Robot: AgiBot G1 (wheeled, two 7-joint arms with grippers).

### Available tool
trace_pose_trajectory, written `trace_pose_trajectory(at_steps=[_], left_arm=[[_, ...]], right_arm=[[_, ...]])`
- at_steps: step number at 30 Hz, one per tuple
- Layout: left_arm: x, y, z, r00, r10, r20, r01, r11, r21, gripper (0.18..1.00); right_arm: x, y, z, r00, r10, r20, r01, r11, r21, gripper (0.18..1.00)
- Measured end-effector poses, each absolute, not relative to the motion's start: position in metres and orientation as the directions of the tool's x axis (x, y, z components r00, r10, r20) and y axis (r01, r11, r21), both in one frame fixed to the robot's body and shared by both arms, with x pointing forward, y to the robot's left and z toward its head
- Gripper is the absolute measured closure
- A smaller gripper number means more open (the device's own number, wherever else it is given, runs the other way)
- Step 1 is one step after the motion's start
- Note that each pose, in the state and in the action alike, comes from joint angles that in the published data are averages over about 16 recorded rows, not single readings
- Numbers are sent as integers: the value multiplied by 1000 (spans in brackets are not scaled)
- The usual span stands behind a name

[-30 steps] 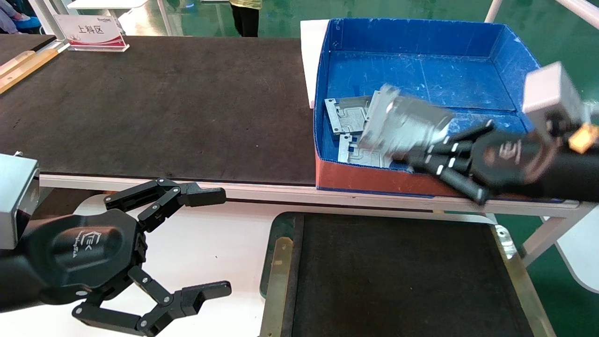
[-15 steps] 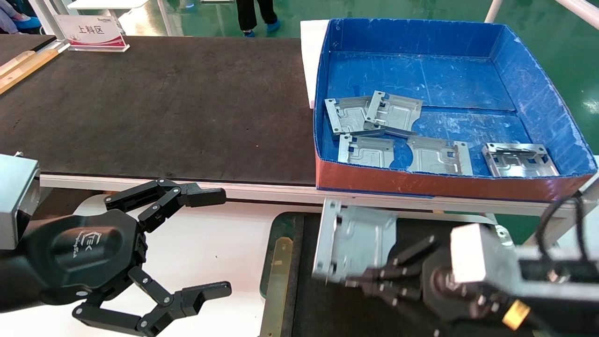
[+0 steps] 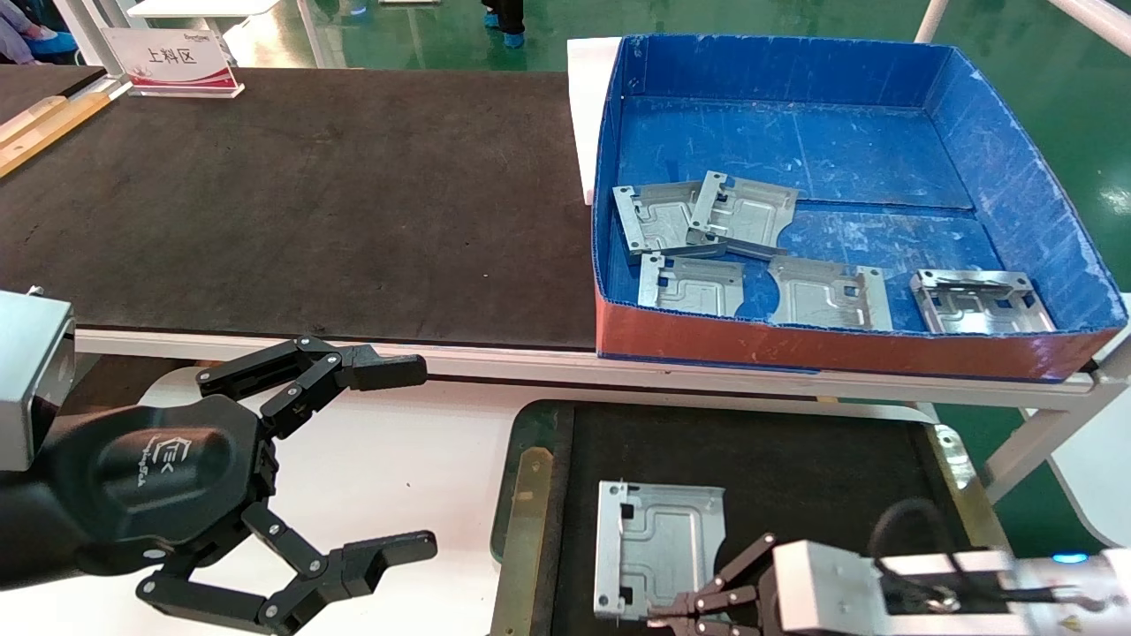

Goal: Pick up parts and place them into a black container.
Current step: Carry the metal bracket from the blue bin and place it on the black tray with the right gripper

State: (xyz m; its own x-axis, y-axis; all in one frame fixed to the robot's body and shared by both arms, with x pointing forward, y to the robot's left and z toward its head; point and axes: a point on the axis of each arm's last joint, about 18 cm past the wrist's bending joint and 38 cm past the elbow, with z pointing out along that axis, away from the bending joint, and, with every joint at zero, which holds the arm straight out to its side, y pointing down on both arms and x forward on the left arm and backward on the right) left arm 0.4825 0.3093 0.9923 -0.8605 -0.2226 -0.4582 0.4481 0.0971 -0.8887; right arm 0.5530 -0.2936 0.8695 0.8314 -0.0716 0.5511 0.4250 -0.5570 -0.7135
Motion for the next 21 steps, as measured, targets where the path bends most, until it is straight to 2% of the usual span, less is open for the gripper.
trace_pose_trajectory(at_steps=[11, 21], left_arm=[[482, 309, 992, -861, -223, -458, 448, 97, -889, 184], [482, 309, 992, -861, -223, -458, 448, 97, -889, 184]], right_arm=[[592, -281, 848, 822, 4, 569, 456, -604, -654, 988], [630, -271, 840, 811, -8, 585, 449, -632, -632, 988]])
